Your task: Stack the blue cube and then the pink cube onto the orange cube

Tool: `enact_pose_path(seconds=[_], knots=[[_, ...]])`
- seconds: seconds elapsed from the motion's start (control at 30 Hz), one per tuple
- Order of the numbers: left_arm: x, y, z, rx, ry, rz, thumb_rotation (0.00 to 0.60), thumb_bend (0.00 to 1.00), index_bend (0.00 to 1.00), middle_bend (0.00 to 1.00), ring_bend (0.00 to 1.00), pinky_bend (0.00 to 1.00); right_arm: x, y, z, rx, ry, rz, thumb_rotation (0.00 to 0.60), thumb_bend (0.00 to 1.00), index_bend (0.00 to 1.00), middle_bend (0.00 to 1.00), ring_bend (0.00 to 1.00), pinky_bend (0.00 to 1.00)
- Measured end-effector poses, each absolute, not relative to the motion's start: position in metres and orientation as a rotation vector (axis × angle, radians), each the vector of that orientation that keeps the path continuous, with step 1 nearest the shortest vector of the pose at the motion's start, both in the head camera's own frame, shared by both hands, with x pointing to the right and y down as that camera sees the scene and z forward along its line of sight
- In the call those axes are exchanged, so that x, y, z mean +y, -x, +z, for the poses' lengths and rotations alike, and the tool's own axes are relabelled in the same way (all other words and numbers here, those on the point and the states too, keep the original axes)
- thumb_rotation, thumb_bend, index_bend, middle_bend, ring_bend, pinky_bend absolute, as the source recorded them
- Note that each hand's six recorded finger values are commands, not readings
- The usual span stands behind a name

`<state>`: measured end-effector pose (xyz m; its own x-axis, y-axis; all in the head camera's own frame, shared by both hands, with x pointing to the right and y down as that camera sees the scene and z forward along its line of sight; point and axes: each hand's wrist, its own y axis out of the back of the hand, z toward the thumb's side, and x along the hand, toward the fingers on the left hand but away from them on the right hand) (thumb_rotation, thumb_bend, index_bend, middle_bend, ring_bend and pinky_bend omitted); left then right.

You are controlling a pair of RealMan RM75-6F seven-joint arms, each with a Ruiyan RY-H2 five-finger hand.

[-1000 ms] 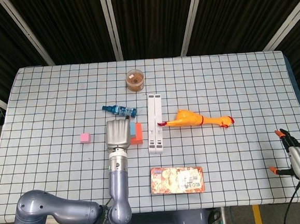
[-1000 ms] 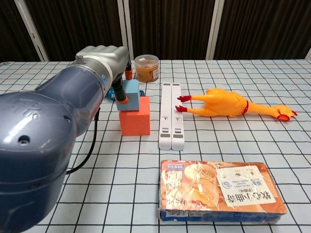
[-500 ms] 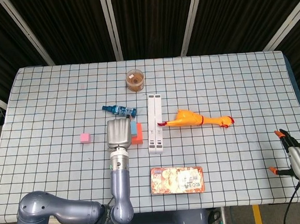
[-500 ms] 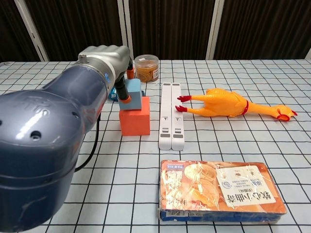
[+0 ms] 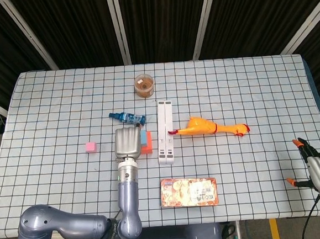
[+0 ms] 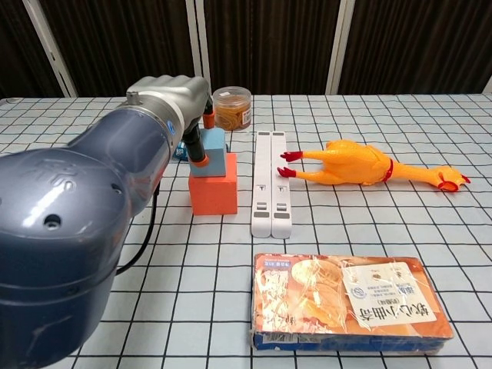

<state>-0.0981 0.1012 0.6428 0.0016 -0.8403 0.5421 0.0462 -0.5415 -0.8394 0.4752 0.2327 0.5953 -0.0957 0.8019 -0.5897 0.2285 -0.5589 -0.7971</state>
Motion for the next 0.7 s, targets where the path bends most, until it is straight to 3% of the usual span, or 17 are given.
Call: enact_pose_path(seconds=[0.3,0.5,0.7], knots=[[0.1010,0.0983,0.6430,0.839,1.583,-1.625,0.600,0.36,0.41,0.93,0.74,0.74,0.2329,-0.4754,0.5952,-1.122,1.735,1.697,0.600,0.04,0.06,0.05,0.15,0.25],[0.1021,0.0966,0.6434,0.833,1.596,-1.623,0.600,0.33,0.30,0.92,0.74,0.74,0.2331,-0.4743,0.5959,-1.117,1.738,1.698,0.600,0.04,0.06,0.05,0.15,0.25],[0.1016,0.0976,0.6429,0.829,1.596,-1.623,0.600,0.32,0.25,0.92,0.74,0.74,0.2333,-0.4749,0.5957,-1.118,1.738,1.701,0.600,0.04,0.06,0.05,0.15,0.25]])
